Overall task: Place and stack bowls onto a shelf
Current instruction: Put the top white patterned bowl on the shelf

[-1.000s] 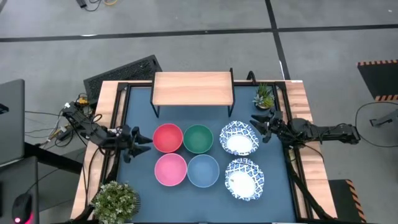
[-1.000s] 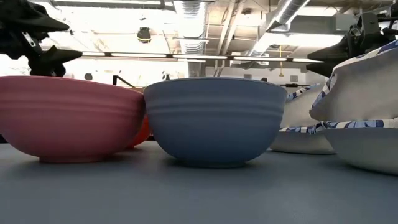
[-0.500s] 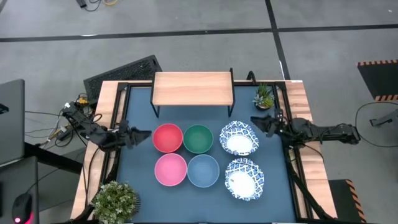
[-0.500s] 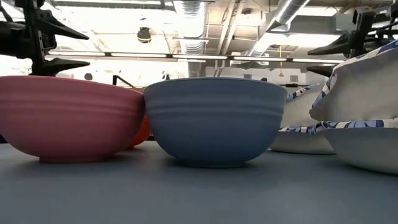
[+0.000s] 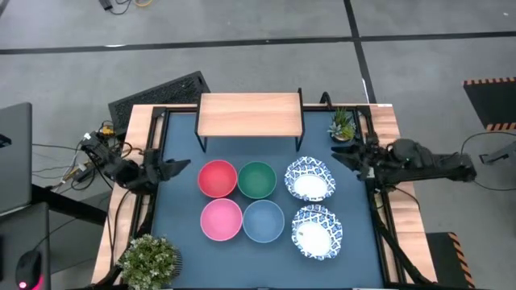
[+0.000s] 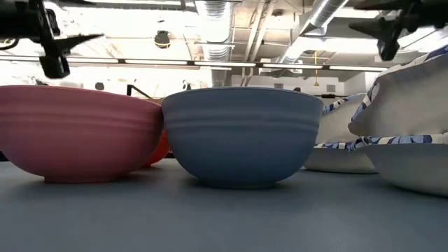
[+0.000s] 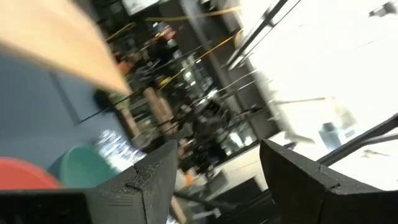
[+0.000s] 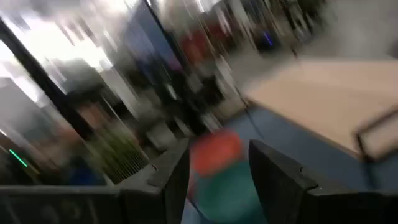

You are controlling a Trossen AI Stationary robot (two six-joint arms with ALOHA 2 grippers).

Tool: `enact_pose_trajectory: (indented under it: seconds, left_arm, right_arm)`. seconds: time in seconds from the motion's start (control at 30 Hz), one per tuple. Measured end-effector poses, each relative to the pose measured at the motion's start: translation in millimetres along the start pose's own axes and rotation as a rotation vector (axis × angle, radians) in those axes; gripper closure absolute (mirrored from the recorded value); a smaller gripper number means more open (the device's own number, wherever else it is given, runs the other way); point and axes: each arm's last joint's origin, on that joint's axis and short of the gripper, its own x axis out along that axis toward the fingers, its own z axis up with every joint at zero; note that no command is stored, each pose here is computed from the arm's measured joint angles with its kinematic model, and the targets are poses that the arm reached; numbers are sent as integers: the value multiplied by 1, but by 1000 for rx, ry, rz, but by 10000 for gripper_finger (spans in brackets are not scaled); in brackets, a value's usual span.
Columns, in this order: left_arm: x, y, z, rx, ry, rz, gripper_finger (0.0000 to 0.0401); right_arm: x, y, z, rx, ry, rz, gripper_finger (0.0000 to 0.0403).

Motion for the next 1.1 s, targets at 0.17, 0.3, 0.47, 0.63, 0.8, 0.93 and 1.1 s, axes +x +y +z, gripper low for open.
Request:
enact_pose_trajectory:
  seconds: [0.17,0.3,0.47,0.63,0.8,0.93,1.1]
  left_arm:
    - [0,-7,9,53,-61,-46,187]
    - [-1,-8,11,99,-77,-48,187]
    - [-1,-7,10,142,-73,-44,187]
    - [0,-7,10,170,-82,-24,187]
    - [0,-6,10,199,-80,-20,187]
    - [0,-7,10,199,-78,-23,187]
    - [0,-7,9,201,-75,-27,187]
  right_arm:
    - [23,19,22,-201,427,-175,211]
    - [42,37,24,-376,763,-217,189]
    - [66,65,14,-525,1040,-132,133]
    - [83,90,-9,-595,1171,-61,99]
    - [99,103,-38,-665,1250,-61,98]
    - [117,101,-60,-703,1281,-152,99]
    - [136,96,-82,-738,1335,-191,99]
